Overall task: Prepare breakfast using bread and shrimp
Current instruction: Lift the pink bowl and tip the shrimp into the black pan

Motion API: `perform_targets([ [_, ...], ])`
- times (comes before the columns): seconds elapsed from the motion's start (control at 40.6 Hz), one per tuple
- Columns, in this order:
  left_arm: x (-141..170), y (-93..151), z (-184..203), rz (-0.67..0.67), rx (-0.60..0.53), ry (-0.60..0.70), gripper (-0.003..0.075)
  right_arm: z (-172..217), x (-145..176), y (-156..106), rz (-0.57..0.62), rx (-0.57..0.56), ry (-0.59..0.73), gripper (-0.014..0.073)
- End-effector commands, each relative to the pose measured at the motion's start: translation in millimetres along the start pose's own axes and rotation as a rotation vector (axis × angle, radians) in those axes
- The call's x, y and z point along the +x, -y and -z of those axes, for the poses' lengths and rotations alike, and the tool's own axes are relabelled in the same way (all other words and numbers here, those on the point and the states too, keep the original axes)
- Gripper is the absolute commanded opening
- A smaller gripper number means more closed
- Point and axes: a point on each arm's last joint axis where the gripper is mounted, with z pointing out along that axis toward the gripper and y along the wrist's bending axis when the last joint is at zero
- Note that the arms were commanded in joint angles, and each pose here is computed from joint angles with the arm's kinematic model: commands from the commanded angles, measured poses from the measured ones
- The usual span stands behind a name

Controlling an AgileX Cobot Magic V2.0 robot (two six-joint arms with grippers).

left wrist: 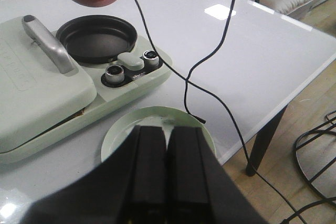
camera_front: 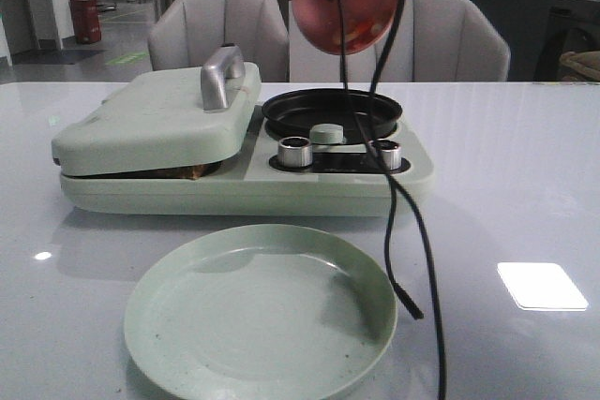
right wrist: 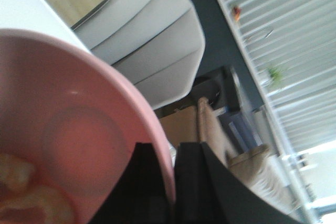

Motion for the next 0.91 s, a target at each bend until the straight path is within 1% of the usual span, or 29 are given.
perform_targets([
  [0.0,-11.9,0.1,3.4,0.003,-0.012,0.074,0.0102,18.1,-22.7,40.2,0.036,0.193,0.092,0.0046],
  [0.099,-11.9,0.0,3.4,0.003,-0.013,0.074,0.0102,20.2,-24.3,35.4,0.077,0.248,0.087,0.0046],
  [0.271,-11.8,-0.1,3.4,0.001,-0.014,0.073,0.0102,21.1,-21.7,38.3,0.074,0.288,0.051,0.0046],
  [0.493,-11.8,-0.1,3.4,0.001,-0.014,0.073,0.0101,21.4,-21.5,39.8,0.111,0.298,0.038,0.0046],
  [0.616,-11.8,-0.1,3.4,0.001,-0.014,0.073,0.0101,21.4,-19.8,40.1,0.107,0.303,0.021,0.0046],
  [0.739,-11.8,-0.1,3.4,0.001,-0.014,0.073,0.0101,21.9,-13.1,40.8,0.059,0.292,-0.049,0.0046],
  [0.813,-11.7,-0.2,3.4,0.0,-0.015,0.072,0.0101,24.0,-6.5,45.3,0.0,0.272,-0.119,0.0046],
  [0.887,-11.7,-0.2,3.4,0.0,-0.015,0.072,0.0101,27.1,1.1,53.4,-0.11,0.189,-0.192,0.0046],
])
